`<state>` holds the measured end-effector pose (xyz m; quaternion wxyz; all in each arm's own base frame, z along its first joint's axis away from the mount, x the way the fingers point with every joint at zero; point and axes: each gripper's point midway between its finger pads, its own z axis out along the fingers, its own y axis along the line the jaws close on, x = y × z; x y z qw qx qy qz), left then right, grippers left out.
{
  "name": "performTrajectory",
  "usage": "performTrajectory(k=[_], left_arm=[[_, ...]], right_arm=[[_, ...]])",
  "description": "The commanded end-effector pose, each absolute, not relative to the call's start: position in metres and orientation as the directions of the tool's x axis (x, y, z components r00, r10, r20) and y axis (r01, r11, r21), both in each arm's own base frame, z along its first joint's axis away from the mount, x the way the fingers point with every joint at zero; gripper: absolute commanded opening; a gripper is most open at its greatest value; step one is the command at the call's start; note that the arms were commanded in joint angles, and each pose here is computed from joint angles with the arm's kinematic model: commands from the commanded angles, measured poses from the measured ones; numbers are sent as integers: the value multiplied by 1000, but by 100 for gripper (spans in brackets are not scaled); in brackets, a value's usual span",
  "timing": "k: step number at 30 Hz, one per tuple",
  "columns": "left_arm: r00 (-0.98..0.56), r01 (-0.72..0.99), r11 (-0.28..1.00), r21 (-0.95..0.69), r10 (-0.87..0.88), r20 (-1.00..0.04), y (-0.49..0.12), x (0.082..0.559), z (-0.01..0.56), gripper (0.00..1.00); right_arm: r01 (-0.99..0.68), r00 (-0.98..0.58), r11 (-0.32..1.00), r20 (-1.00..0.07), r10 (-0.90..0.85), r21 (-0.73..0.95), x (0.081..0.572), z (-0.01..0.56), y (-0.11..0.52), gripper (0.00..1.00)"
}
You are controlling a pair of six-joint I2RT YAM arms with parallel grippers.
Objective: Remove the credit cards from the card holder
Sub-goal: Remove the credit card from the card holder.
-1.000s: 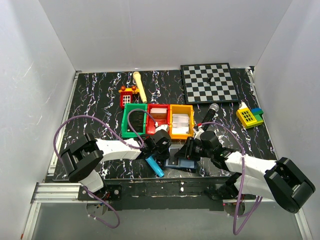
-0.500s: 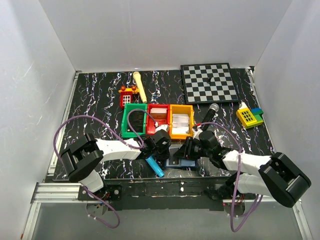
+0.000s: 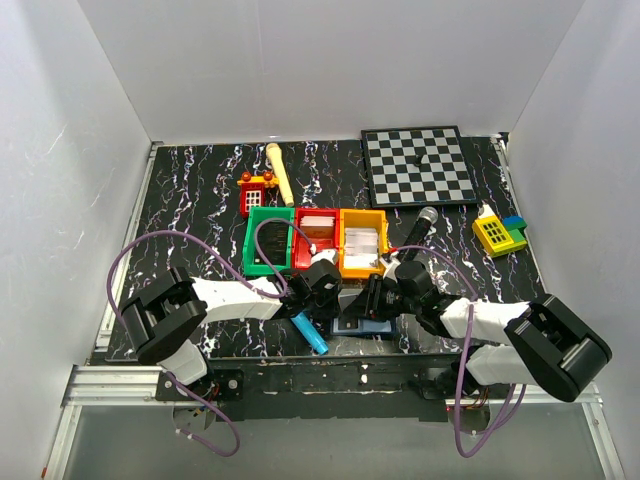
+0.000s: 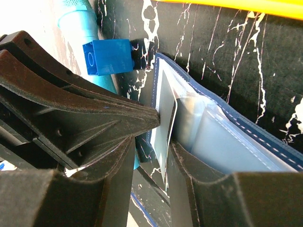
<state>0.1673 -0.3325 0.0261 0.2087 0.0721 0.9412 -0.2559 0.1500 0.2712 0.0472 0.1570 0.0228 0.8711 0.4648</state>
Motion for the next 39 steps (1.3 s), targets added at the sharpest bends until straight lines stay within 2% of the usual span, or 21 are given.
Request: performTrajectory(k=[1, 17, 20, 24, 30, 39], left_arm=[[-927, 238, 884, -403, 82, -367, -316, 149, -1, 0], [-927, 202, 896, -395, 45, -372, -308, 151, 1, 0], [-925, 200, 896, -398, 39, -377, -308, 152, 3, 8], [-926, 198, 897, -396, 39, -374, -307, 152, 2, 9], [-928, 203, 897, -393, 48, -370, -309, 152, 1, 0], [-938, 170, 918, -357, 40, -345, -301, 151, -6, 0]], right_arm=[[-179, -949, 458, -275, 152, 871, 147, 78, 290, 40], [-186, -941, 502, -300, 155, 845, 145, 77, 279, 40], [-186, -942, 506, -299, 152, 842, 145, 76, 278, 40], [-188, -941, 511, -303, 151, 839, 145, 76, 277, 40], [-190, -941, 513, -304, 150, 837, 145, 78, 277, 40], [-188, -938, 537, -313, 150, 822, 143, 75, 269, 40]])
